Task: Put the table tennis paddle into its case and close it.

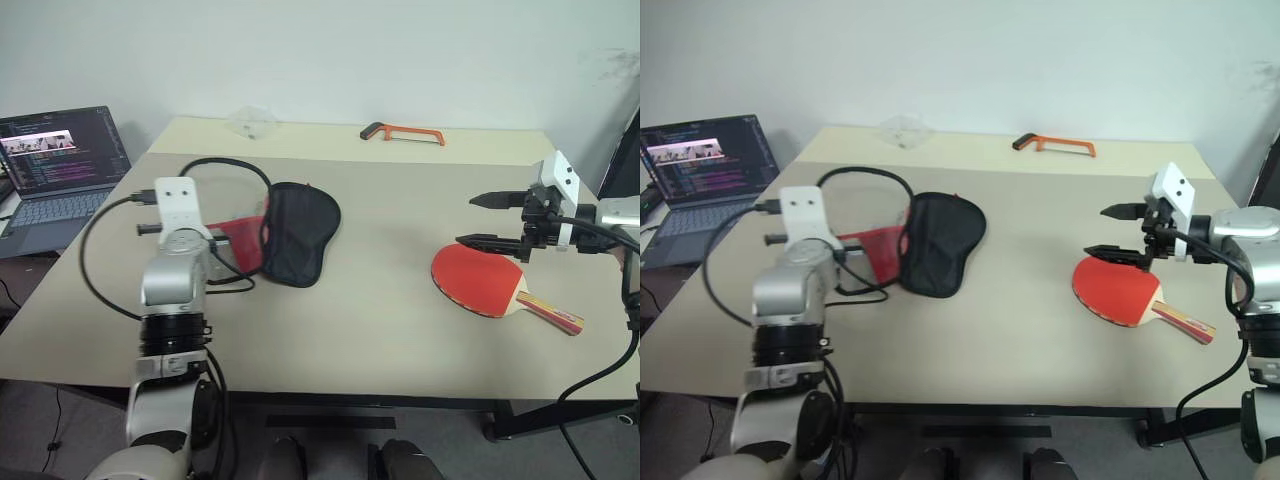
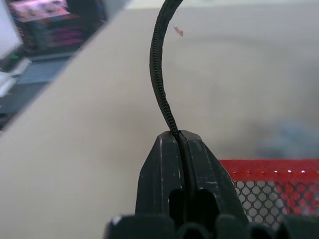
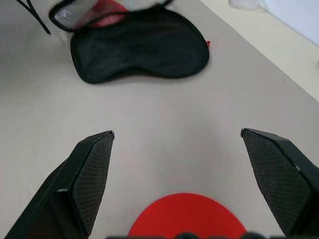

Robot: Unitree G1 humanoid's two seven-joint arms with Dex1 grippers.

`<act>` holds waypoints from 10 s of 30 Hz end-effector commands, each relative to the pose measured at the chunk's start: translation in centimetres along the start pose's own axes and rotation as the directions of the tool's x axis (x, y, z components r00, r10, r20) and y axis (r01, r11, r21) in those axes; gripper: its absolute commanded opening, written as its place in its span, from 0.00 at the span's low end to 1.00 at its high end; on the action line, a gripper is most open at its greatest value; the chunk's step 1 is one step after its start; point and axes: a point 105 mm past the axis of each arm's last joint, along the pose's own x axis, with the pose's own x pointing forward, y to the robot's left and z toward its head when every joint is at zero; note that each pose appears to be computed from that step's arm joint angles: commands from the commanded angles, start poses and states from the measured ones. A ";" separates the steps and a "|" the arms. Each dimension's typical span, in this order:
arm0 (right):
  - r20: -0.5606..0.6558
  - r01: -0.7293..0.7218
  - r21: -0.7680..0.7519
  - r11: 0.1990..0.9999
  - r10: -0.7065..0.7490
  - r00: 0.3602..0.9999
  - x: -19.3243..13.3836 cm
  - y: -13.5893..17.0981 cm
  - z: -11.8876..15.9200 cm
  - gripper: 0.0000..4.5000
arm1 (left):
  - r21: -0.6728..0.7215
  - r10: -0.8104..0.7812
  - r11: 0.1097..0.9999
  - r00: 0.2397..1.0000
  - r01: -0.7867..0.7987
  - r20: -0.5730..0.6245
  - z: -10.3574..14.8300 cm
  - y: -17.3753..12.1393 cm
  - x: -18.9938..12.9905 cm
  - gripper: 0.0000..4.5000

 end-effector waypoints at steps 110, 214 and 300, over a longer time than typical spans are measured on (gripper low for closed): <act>0.048 0.091 -0.022 0.996 -0.090 0.995 -1.2 0.0 1.8 1.00 | -0.068 -0.048 0.994 0.915 0.082 0.401 8.2 -13.7 -1.1 0.70; -0.250 0.410 0.022 0.912 -0.392 0.885 -6.7 -3.1 -3.3 1.00 | 0.358 -0.979 0.199 0.204 0.913 0.022 4.3 -25.3 -12.4 1.00; -0.266 0.410 0.866 0.286 -0.430 0.863 19.3 -1.7 1.6 0.23 | 0.461 -0.948 0.155 0.263 0.874 -0.180 -1.1 -5.7 -11.0 1.00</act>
